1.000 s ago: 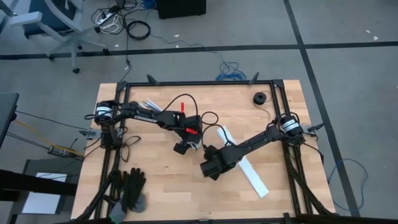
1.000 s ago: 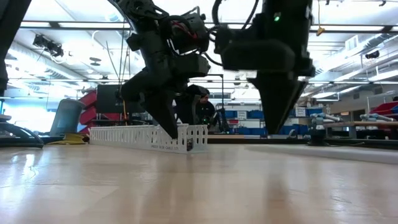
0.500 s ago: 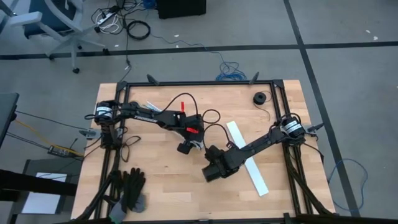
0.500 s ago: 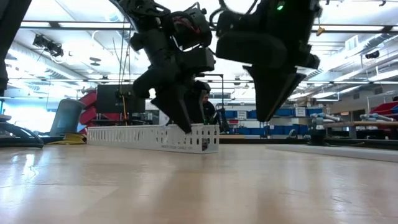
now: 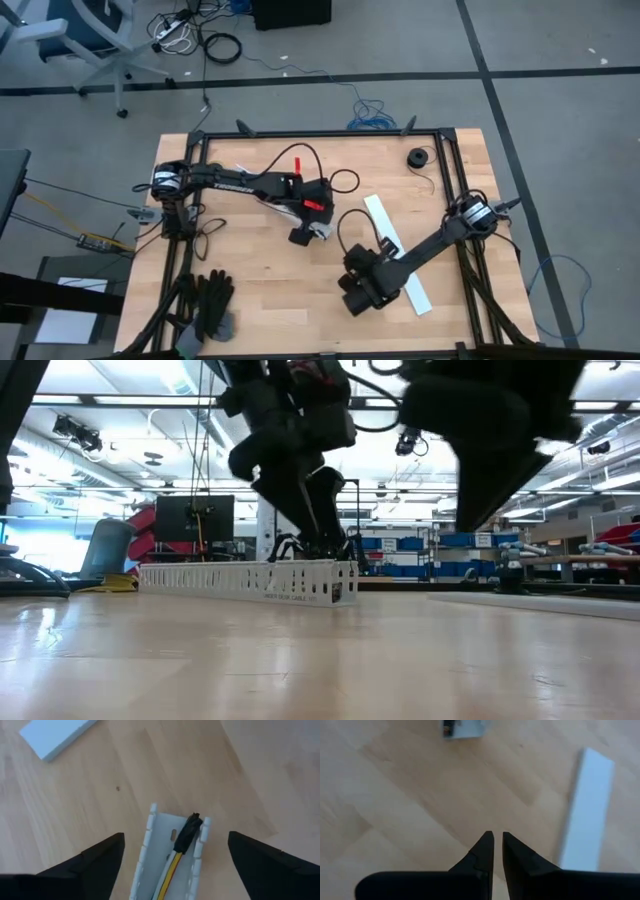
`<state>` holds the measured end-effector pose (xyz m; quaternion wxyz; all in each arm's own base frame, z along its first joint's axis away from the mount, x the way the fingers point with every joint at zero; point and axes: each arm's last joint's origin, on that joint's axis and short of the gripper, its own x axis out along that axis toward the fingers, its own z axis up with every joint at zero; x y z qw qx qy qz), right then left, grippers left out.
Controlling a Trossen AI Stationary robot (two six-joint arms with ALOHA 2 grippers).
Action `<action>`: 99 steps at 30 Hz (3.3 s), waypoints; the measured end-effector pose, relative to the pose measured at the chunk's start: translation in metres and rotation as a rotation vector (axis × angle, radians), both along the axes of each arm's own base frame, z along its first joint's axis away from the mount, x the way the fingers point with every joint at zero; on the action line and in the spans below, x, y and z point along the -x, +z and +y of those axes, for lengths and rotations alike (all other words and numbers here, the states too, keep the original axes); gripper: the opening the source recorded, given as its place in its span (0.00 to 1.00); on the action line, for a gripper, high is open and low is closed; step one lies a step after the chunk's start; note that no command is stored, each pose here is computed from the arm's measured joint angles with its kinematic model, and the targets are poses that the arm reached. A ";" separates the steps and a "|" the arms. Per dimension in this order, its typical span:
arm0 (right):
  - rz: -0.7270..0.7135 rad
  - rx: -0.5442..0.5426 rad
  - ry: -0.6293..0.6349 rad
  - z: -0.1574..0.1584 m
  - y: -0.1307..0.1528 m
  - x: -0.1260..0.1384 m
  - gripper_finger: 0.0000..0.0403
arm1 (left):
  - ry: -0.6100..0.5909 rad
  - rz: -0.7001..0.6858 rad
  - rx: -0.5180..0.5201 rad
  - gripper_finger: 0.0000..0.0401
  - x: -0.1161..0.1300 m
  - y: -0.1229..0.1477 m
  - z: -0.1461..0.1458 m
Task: Ziptie cables
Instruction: Close the white cable duct
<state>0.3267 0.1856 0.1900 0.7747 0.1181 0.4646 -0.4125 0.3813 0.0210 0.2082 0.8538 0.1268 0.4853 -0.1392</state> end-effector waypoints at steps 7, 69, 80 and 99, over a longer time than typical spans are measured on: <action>-0.022 0.246 -0.123 0.018 0.011 0.052 0.01 | 0.173 0.052 0.132 0.88 -0.001 0.013 -0.002; -0.075 -0.091 -0.046 -0.042 -0.016 0.140 0.12 | 0.392 -0.370 0.073 0.87 0.067 -0.030 -0.093; -0.120 -0.204 -0.154 -0.052 -0.018 0.121 0.47 | 0.429 -0.406 0.125 0.87 0.064 -0.027 -0.093; -0.027 -0.220 -0.204 -0.064 -0.050 0.095 0.92 | 0.430 -0.390 0.160 0.87 0.065 -0.028 -0.095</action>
